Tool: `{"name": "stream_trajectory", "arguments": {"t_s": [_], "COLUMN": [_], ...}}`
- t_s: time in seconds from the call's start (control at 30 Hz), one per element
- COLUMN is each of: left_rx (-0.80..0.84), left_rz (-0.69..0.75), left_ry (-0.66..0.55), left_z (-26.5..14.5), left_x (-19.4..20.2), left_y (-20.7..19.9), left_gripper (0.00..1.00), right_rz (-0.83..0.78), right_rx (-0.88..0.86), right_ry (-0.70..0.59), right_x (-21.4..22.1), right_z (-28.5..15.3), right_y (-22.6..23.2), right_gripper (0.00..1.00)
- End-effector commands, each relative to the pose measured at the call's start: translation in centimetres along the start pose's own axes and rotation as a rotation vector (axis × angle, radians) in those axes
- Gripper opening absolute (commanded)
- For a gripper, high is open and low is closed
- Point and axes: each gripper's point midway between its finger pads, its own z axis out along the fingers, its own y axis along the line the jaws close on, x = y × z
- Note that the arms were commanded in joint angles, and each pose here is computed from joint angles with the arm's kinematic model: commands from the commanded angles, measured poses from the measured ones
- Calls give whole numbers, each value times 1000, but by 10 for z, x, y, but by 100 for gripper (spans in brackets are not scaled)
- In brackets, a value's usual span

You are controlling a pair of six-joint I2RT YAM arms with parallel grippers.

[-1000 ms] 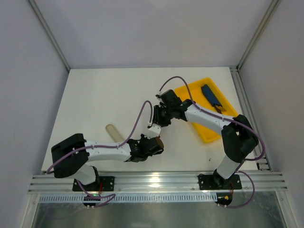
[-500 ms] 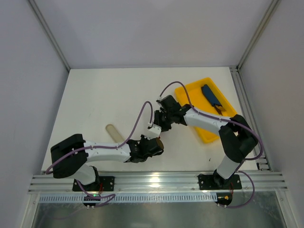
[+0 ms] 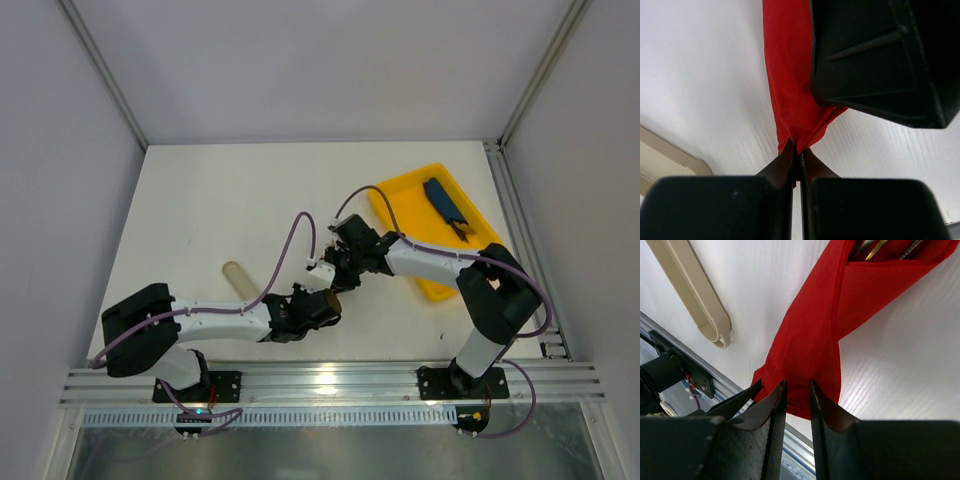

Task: Place the utensils on the paper napkin and roll it up
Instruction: Pick up the utensils from the center of the board.

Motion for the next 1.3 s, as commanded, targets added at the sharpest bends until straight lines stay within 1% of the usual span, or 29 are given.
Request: {"name": "stream_trajectory", "arguments": {"t_s": [0.0, 0.2, 0.43, 0.63, 0.9, 1.13, 1.23, 1.27], "left_rx": [0, -4, 0, 6, 12, 9, 11, 12], "left_rz": [-65, -65, -67, -81, -81, -70, -66, -66], "left_ry": [-77, -74, -77, -89, -86, -85, -85, -86], "left_z": [-3, -3, -7, -10, -8, -8, -7, -7], "left_x": [-21, -18, -19, -20, -20, -19, -19, -20], "left_y": [-1, 1, 3, 5, 3, 3, 3, 2], "left_gripper": [0, 0, 0, 0, 0, 0, 0, 0], "right_rz": [-13, -16, -37, -48, -33, 31, 62, 71], "right_rx": [-57, -66, -40, -60, -65, -16, 47, 58], "right_ry": [-50, -59, -70, -83, -93, -119, -115, -121], "right_x": [-6, -6, -15, -22, -32, -46, -50, -52], "right_z": [-11, -12, -11, -15, -17, -31, -38, -41], "right_y": [17, 18, 17, 22, 25, 12, 7, 6], "right_gripper": [28, 28, 29, 33, 34, 45, 60, 63]}}
